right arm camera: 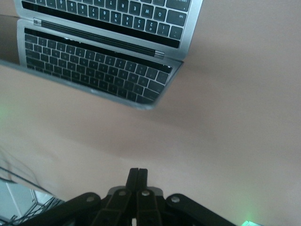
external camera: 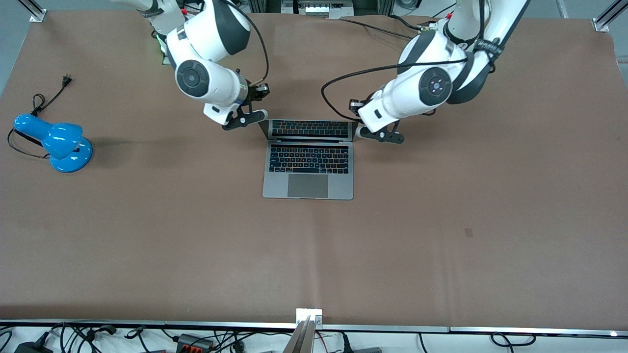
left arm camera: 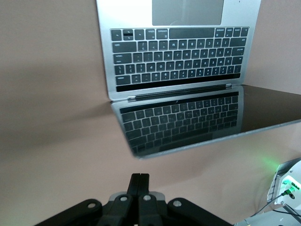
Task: Close laptop with both arms from behind
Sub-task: 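Move the right gripper and the left gripper toward the laptop lid, then push the laptop lid down with the right gripper while the left gripper pushes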
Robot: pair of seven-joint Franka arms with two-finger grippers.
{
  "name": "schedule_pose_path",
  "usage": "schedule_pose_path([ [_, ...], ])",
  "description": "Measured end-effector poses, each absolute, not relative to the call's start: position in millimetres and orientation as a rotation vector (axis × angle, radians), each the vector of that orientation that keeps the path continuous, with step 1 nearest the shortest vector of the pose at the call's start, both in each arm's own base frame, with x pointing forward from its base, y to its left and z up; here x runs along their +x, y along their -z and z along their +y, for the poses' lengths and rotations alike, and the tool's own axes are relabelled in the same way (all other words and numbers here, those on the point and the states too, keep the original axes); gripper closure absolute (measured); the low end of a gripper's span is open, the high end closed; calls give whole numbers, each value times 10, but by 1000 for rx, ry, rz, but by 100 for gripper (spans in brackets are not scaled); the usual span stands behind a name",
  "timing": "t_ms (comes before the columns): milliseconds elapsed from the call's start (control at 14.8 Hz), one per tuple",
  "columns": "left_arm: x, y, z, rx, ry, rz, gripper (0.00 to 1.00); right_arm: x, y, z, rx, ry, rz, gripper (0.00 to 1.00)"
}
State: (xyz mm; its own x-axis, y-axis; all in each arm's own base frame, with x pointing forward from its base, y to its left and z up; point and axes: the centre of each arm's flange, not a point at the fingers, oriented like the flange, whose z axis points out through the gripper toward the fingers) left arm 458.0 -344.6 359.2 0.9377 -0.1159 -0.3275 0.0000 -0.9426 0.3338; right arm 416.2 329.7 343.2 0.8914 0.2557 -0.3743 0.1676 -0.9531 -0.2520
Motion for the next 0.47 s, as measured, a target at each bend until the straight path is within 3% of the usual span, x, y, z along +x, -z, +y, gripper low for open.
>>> schedule_pose_path([
  [472, 4495, -3182, -3749, 2729, 473, -64, 99, 4243, -3304, 3310, -2855, -584, -299, 99],
])
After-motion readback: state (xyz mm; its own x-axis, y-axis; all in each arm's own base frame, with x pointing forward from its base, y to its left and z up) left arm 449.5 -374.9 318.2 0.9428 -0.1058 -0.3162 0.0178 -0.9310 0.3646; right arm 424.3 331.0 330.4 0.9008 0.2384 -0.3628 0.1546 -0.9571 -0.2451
